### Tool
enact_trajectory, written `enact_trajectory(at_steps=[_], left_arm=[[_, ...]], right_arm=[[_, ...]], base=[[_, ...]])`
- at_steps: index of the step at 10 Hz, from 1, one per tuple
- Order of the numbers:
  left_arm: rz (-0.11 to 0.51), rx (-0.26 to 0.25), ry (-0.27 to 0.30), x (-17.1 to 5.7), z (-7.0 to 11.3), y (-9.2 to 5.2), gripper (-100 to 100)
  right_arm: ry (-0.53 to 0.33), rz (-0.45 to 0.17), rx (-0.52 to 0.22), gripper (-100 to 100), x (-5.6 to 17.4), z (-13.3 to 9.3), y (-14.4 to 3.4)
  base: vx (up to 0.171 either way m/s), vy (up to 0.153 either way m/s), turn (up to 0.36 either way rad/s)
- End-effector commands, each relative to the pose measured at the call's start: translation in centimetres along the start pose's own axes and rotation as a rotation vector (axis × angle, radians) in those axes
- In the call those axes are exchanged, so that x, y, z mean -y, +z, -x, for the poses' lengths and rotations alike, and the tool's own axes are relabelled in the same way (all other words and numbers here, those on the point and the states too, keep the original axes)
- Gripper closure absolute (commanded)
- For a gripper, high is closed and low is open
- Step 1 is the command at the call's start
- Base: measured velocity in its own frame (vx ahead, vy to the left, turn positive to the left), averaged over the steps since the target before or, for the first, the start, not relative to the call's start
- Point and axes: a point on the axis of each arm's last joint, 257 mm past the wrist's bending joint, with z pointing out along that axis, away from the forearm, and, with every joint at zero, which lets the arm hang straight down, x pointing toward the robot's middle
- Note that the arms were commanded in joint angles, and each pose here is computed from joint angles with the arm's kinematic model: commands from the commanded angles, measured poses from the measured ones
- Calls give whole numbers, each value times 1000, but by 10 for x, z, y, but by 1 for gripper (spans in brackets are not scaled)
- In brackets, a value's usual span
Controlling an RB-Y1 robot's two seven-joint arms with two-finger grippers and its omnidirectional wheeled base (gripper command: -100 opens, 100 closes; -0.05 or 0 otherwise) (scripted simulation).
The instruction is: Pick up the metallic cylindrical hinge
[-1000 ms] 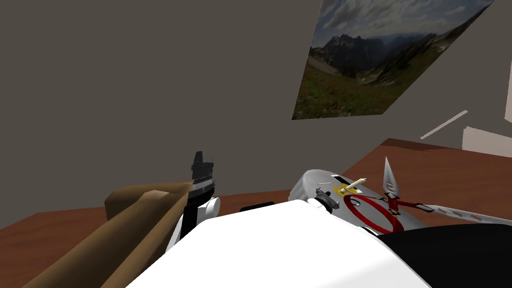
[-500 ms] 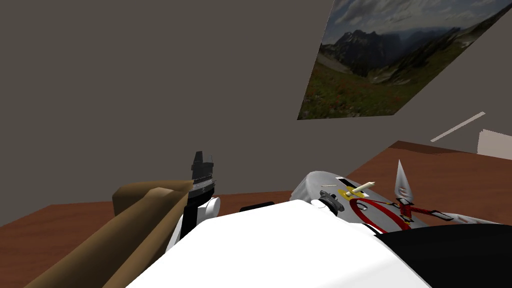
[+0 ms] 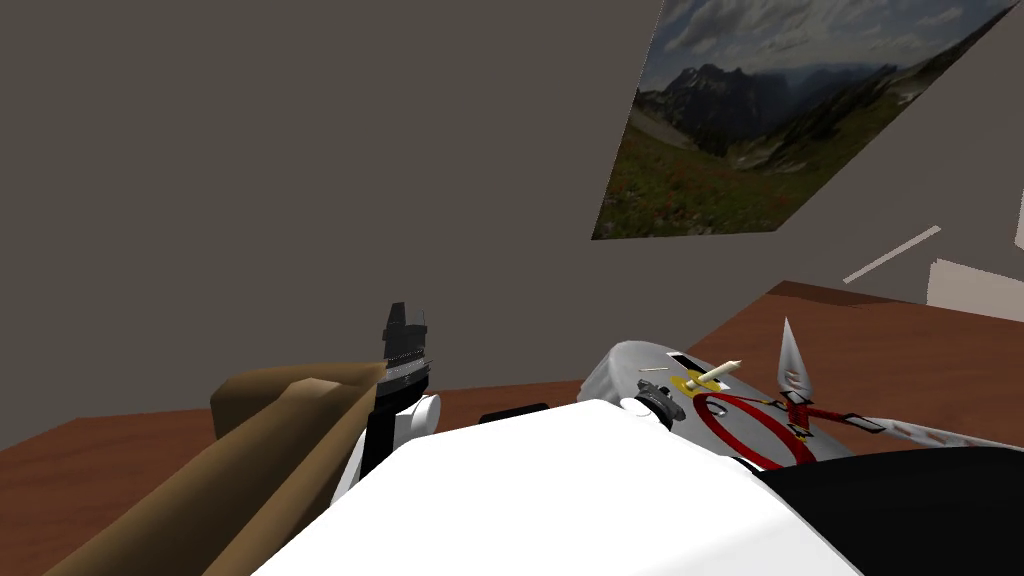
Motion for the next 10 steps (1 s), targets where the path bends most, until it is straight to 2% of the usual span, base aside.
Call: enact_trajectory(at_steps=[1, 2, 3, 4, 7, 8, 10], left_arm=[[0, 0, 0, 0, 0, 0, 0], [0, 0, 0, 0, 0, 0, 0], [0, 0, 0, 0, 0, 0, 0], [0, 0, 0, 0, 0, 0, 0], [0, 0, 0, 0, 0, 0, 0], [0, 0, 0, 0, 0, 0, 0], [0, 0, 0, 0, 0, 0, 0]], right_arm=[[-25, 42, 0, 100, -36, -13, -19], [-21, 73, 2, 100, -62, -19, -33], [-40, 38, -43, 100, -39, -43, -41], [-28, 56, -28, 100, -52, -35, -40], [-36, 74, -11, 100, -64, -26, -39], [-35, 103, -15, 100, -91, -34, -57], [-47, 105, -13, 100, -91, -34, -57]], base=[[-23, -121, -350], [-27, -141, -338], [-30, -113, -17], [-27, -51, 25], [-10, 9, -14], [-20, -59, -239], [-8, -49, -36]])
